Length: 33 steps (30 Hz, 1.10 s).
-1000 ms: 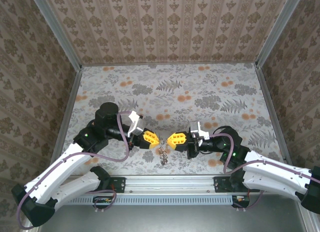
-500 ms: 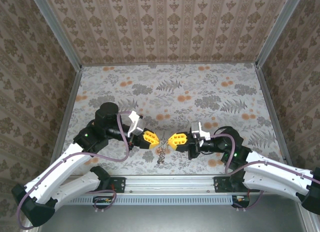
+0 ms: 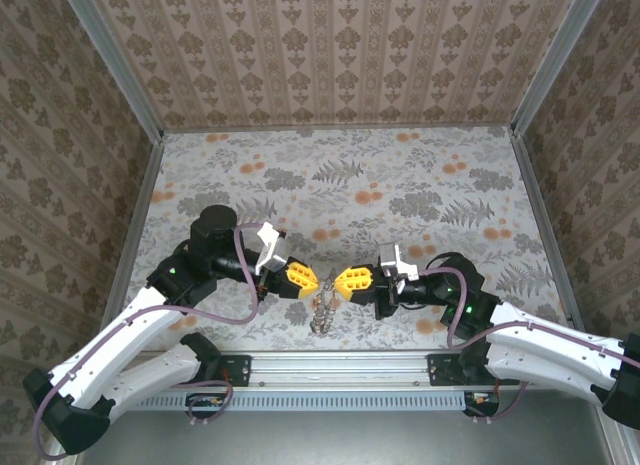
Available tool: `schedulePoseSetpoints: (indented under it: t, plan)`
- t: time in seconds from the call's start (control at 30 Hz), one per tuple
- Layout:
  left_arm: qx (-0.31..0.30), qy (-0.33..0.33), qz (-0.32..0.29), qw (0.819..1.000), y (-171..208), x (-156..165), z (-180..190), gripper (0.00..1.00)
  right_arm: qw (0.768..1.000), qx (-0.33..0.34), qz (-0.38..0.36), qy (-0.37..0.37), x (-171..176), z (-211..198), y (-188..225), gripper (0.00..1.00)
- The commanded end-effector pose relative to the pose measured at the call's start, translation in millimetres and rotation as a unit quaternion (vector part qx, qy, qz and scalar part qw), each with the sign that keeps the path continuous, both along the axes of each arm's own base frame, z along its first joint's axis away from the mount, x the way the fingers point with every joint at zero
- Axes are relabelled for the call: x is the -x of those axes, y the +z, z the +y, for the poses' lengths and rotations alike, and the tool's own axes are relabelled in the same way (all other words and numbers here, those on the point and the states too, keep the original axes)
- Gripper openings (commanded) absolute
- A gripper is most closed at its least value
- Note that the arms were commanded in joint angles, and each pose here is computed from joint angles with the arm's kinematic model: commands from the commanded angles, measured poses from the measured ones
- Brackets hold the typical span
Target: Put the keys on the keyring
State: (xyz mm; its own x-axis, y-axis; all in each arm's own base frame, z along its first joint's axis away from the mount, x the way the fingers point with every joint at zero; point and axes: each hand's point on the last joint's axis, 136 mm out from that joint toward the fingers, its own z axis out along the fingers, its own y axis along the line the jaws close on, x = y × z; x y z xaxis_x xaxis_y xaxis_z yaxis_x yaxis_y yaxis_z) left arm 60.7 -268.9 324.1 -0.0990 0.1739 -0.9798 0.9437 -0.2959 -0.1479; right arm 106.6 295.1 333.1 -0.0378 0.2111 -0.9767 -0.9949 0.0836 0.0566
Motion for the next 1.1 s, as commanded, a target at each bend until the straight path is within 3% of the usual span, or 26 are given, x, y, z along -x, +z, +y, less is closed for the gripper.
schedulePoseSetpoints:
  t: [0.0, 1.07]
  plan:
    - [0.019, -0.015, -0.010, 1.000, 10.6, 6.4, 3.5, 0.00, 0.999, -0.028, -0.021, 0.010, 9.5, -6.4, 24.5, 0.00]
    - [0.018, -0.012, -0.011, 1.000, 10.5, 6.0, 4.0, 0.00, 0.999, -0.027, -0.016, 0.020, 11.8, -5.0, 25.5, 0.00]
